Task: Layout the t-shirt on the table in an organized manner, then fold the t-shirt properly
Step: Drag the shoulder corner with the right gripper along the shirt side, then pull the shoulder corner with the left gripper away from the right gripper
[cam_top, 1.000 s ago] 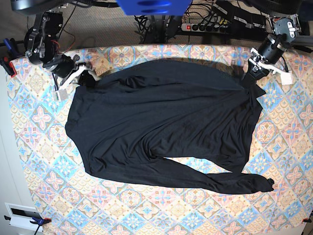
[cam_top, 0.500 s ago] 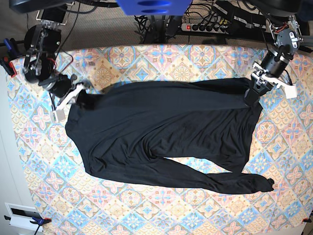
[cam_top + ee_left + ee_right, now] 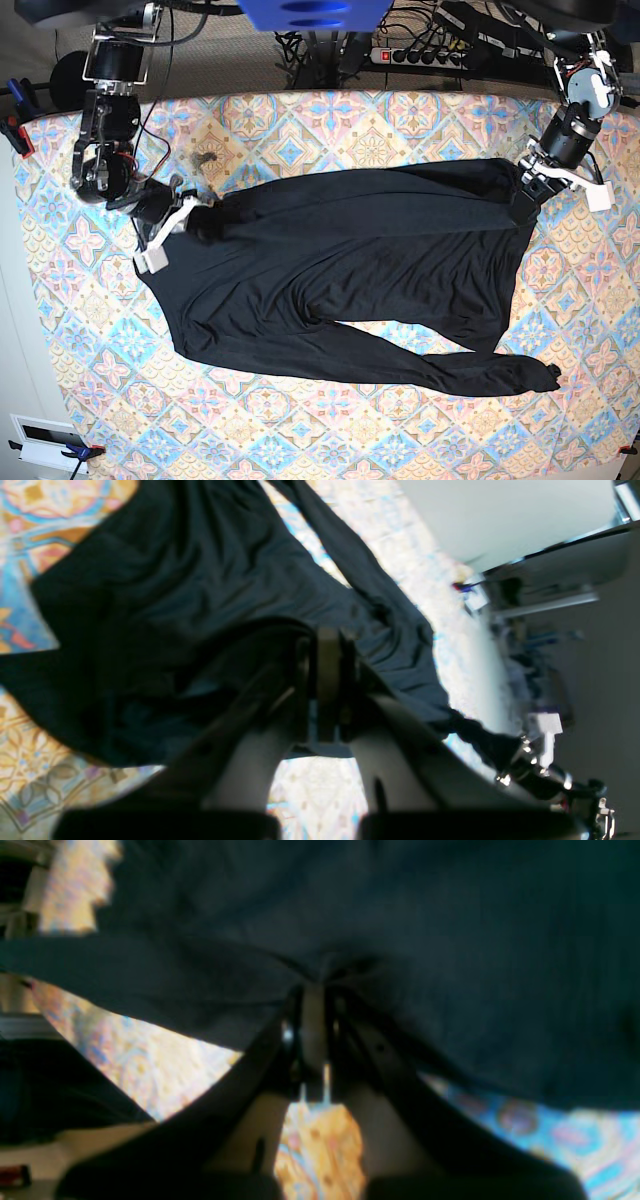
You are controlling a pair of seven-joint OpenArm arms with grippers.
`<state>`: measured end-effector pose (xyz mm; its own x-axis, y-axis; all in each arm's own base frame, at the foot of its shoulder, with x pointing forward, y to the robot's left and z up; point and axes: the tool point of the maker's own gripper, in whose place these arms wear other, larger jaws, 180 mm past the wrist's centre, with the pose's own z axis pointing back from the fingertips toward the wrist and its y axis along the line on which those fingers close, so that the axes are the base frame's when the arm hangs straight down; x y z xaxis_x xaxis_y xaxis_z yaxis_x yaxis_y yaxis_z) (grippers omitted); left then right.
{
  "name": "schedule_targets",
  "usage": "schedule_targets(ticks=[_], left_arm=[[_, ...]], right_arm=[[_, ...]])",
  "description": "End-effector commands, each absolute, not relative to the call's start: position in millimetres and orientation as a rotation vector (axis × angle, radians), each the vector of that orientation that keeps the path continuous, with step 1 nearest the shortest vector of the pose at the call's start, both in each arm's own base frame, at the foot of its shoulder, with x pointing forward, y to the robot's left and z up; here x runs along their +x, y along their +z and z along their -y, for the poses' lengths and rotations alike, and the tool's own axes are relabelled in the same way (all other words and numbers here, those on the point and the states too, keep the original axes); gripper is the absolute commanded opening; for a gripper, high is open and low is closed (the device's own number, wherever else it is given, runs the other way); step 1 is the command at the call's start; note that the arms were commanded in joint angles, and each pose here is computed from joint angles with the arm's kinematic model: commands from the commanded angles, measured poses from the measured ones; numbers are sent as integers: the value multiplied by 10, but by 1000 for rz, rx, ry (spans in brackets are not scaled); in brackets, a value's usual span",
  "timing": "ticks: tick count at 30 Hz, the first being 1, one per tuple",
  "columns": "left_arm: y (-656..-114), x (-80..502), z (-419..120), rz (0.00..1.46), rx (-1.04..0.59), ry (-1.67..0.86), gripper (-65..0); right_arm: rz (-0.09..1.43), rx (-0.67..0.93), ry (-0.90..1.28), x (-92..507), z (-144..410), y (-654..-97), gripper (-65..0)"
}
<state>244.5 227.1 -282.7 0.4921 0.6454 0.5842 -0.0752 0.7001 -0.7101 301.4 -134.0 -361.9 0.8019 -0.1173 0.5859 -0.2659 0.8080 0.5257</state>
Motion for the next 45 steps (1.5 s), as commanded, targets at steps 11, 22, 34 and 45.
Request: schedule_targets(ticks=[11, 22, 34, 45], left_arm=[[-2852, 2444, -2390, 984, -560, 428, -650], [-2948, 2422, -2486, 968, -464, 400, -640], [-3260, 2343, -2636, 896, -457, 483, -303], [-3213, 2210, -2908, 936, -403, 569, -303]], right_arm=[[613, 403, 146, 3066, 1655, -3828, -650], [597, 415, 112, 3051, 1680, -3955, -650], [558, 432, 129, 2996, 1581, -4058, -313], [799, 396, 273, 3225, 1390, -3241, -242]])
